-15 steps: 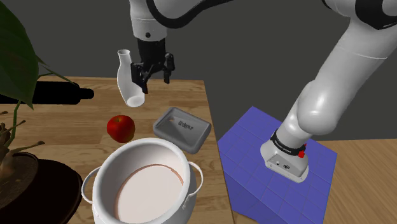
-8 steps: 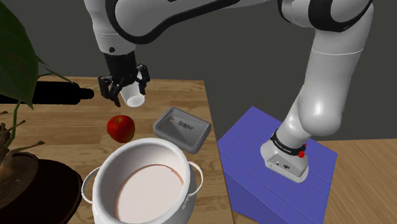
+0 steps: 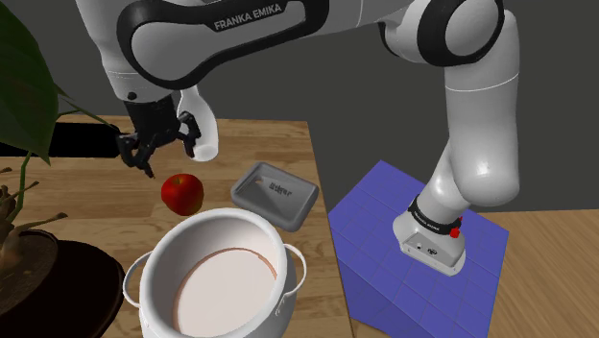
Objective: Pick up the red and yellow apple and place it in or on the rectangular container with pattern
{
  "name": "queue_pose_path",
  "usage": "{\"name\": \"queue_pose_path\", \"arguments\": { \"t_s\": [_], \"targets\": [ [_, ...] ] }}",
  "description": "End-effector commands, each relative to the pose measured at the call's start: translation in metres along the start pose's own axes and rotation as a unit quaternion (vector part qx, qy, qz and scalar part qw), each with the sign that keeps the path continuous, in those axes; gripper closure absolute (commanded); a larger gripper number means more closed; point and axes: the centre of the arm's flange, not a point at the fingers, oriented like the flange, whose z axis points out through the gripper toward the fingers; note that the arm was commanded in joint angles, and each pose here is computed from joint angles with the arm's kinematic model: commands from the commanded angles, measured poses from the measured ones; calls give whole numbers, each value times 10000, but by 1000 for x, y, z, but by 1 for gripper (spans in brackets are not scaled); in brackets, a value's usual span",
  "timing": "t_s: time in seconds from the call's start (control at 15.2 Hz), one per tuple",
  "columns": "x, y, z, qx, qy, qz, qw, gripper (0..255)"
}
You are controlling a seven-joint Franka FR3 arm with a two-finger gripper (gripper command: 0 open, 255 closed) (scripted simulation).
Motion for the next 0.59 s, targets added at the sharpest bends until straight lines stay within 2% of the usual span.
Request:
{"name": "queue_pose_path", "arguments": {
  "t_s": [0.0, 0.2, 0.53],
  "targets": [
    [1, 1, 10, 1, 2, 1, 10000, 0],
    [1, 1, 24, 1, 2, 1, 10000, 0],
    [1, 1, 24, 1, 2, 1, 10000, 0]
  ]
}}
